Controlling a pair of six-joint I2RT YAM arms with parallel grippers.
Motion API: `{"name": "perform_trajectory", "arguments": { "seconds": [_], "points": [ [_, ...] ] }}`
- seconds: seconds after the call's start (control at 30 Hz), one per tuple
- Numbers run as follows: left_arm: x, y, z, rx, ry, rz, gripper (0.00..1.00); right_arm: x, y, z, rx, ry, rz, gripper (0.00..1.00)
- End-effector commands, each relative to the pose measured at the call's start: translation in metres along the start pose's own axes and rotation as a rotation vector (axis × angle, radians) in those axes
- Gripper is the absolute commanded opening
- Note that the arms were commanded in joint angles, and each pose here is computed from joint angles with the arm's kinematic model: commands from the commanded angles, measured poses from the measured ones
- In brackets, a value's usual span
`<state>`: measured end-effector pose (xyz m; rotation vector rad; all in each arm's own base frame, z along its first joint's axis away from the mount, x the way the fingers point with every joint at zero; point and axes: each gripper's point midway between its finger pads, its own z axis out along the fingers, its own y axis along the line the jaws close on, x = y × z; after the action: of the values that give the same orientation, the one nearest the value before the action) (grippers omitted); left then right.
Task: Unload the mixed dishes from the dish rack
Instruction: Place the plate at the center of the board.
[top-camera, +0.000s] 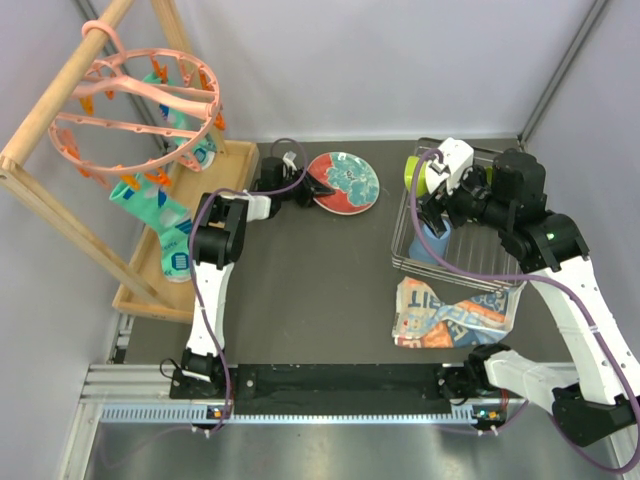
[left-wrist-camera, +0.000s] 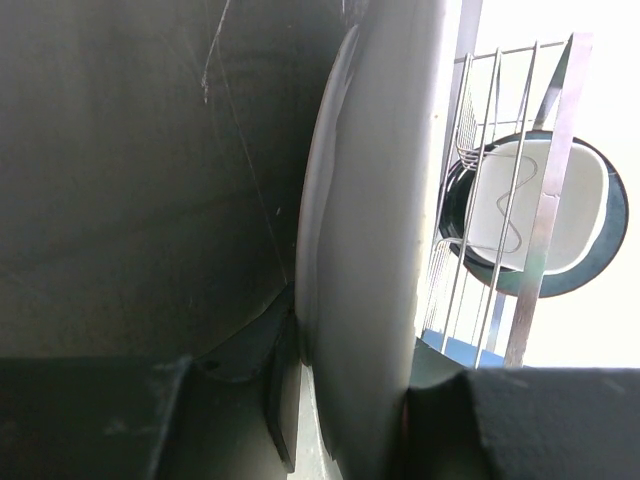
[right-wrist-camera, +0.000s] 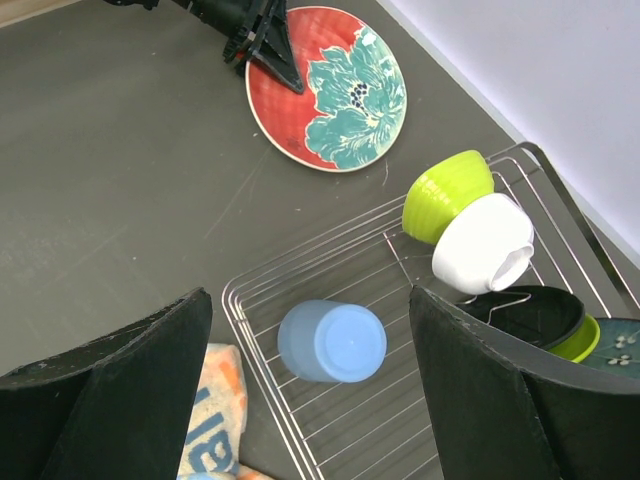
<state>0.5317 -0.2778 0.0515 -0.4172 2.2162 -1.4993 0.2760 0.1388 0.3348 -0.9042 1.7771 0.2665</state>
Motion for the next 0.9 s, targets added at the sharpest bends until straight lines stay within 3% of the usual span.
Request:
{"name": "perform_trajectory", "arguments": {
  "seconds": [0.0,0.17,0.3,0.6,0.77,0.87],
  "points": [
    [-0.029,-0.076,-0.011,0.193,-0.058,0.181,0.00,-0.007,-0.004,-0.008,0.023,-0.034,-0.019,0.80],
    [-0.027,-0.074,-0.011,0.186,-0.050,0.186,0.11,-0.005,-0.005,-0.009,0.032,-0.031,-0.022,0.80],
    [-0.027,-0.073,-0.012,0.179,-0.049,0.189,0.27,-0.003,-0.005,-0.010,0.036,-0.030,-0.025,0.80],
    [-0.026,-0.073,-0.017,0.159,-0.052,0.212,0.45,-0.003,-0.004,-0.011,0.038,-0.031,-0.027,0.80],
    [-0.023,-0.068,-0.019,0.131,-0.054,0.222,0.64,-0.001,-0.002,-0.013,0.036,-0.030,-0.027,0.80],
    [-0.023,-0.064,-0.022,0.108,-0.058,0.229,0.67,0.001,-0.003,-0.014,0.046,-0.029,-0.030,0.80]
  ]
}}
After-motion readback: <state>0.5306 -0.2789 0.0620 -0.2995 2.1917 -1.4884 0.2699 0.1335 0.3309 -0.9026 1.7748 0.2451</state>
